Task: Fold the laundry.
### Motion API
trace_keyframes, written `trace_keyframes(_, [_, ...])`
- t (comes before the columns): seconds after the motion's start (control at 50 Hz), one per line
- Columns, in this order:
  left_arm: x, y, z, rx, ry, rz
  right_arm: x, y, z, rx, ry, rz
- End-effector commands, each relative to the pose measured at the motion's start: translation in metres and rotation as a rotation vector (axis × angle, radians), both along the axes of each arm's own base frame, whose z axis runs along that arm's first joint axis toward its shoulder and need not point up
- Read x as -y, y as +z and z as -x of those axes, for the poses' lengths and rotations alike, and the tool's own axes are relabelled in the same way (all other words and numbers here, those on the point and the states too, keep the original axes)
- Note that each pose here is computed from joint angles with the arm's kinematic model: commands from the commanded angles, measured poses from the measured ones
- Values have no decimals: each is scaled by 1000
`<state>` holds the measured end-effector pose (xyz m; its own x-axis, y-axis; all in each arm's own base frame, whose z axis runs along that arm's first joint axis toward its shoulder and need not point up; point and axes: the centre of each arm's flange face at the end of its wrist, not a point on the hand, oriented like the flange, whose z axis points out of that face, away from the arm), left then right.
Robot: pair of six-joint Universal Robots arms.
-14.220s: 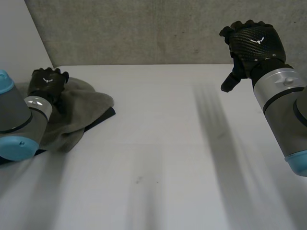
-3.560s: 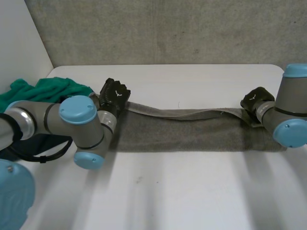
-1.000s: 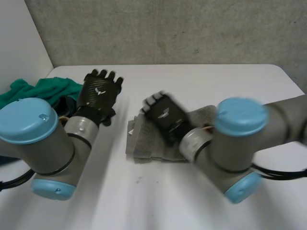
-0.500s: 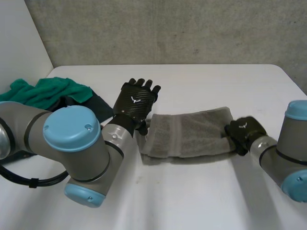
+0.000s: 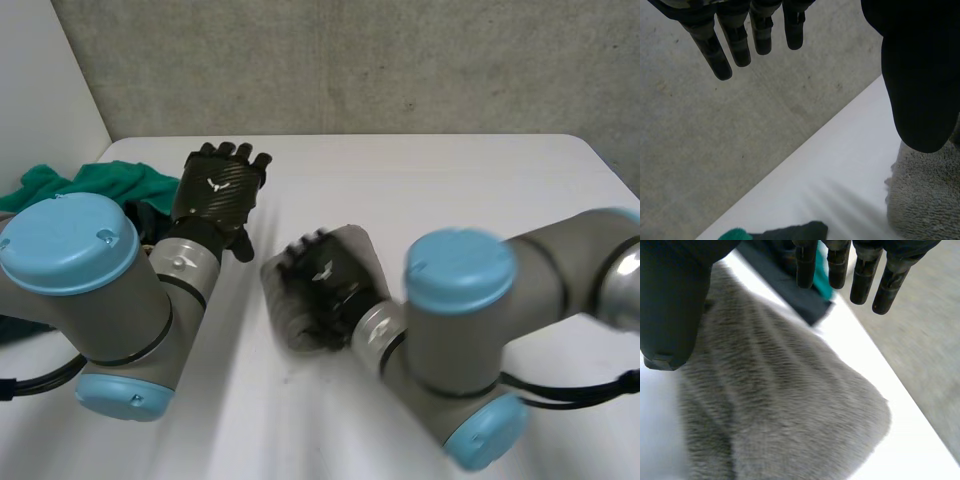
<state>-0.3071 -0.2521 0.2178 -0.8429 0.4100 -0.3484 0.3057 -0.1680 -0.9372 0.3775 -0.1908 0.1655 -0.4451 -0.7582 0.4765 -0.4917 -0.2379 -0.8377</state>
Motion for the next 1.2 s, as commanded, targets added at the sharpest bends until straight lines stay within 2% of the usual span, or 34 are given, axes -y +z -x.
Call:
trace_keyframes(0.02, [-23,14,32,-86,-111,8,74,50,61,365,-329,-207])
trace_keyframes(0.06, [-30,13,38,-109,-135,-19,78,48,63,392,-346,-271])
trace_keyframes(0.16, [-39,-12,40,-91,-140,-182,79,27,58,306,-347,-356])
trace_keyframes(0.38, [-36,-77,34,105,-87,-445,97,-20,47,189,-361,-475])
trace_keyframes(0.48, [-20,-90,23,170,-43,-474,99,-37,47,61,-341,-430])
trace_keyframes(0.56, [-8,-88,15,213,-37,-447,101,-32,50,12,-346,-360])
trace_keyframes(0.66, [-6,-66,20,200,-65,-381,98,-6,55,64,-370,-295])
trace_keyframes(0.84, [-9,21,34,38,-249,-204,74,21,78,278,-437,-267])
trace_keyframes(0.92, [-13,43,36,-11,-322,-184,58,9,87,311,-474,-375])
trace_keyframes(1.04, [-20,56,33,-16,-421,-248,39,-14,93,342,-511,-519])
trace_keyframes(1.2, [-21,58,32,-28,-441,-271,39,-40,90,357,-525,-575])
